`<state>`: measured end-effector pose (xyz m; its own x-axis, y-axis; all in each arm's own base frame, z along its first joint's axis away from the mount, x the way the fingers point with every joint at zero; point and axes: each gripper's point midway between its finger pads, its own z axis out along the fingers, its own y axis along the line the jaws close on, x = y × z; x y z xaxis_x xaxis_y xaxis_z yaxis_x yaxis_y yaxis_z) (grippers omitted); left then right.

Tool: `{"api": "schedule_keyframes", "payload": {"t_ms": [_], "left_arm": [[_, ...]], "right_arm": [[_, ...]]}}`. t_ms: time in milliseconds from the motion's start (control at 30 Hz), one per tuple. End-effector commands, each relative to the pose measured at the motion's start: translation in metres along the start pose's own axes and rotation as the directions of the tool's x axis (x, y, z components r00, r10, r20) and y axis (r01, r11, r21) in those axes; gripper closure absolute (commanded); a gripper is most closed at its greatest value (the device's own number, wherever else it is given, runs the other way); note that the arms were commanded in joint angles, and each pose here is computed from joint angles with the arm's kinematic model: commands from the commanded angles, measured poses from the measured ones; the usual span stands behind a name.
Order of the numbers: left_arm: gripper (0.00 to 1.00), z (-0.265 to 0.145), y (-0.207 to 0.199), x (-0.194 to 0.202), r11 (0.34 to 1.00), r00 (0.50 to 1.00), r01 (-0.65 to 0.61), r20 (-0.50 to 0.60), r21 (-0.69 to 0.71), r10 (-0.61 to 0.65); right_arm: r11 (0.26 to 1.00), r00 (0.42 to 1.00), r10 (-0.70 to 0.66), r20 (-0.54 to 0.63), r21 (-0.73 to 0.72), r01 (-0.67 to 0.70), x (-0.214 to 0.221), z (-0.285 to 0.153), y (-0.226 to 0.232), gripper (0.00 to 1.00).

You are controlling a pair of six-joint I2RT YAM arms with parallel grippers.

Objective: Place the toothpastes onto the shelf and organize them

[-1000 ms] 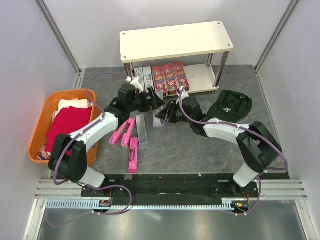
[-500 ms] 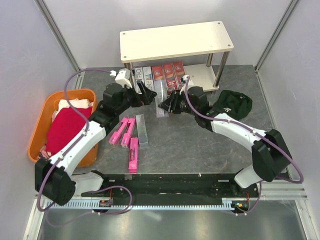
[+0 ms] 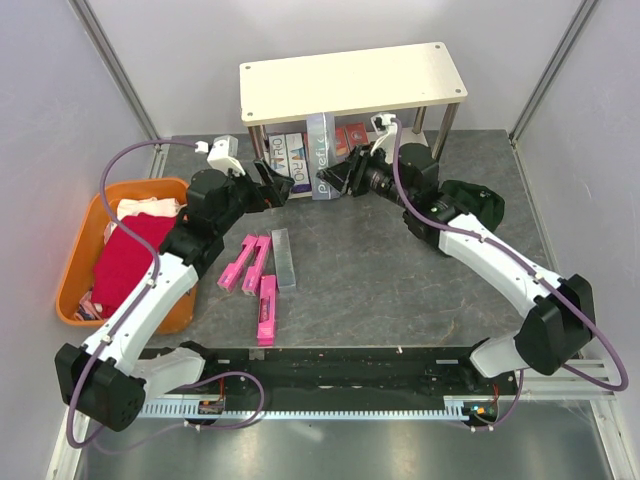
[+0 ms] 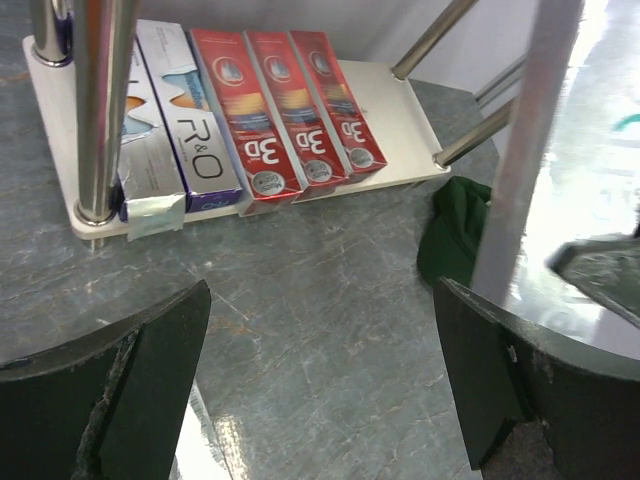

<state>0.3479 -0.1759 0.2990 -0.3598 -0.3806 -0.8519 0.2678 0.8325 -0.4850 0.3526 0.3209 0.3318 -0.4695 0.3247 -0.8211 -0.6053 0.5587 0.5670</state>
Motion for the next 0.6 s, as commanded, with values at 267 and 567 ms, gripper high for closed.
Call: {"api": "schedule_keyframes", "payload": {"t_ms": [267, 567], "left_arm": [[0.0, 0.007, 0.004, -0.006, 0.998, 0.998, -0.056, -0.012, 0.002, 0.056], [0.0, 0.011, 0.001, -0.006, 0.997, 0.996, -0.08, -0.035, 0.017, 0.081]], "right_arm": [[0.98, 0.968, -0.103, 0.227, -0.146, 0.139, -0.109, -0.003, 0.058, 0.74], [0.974, 0.96, -0.118, 0.255, -0.159, 0.162, -0.154, 0.036, 0.044, 0.73]]}}
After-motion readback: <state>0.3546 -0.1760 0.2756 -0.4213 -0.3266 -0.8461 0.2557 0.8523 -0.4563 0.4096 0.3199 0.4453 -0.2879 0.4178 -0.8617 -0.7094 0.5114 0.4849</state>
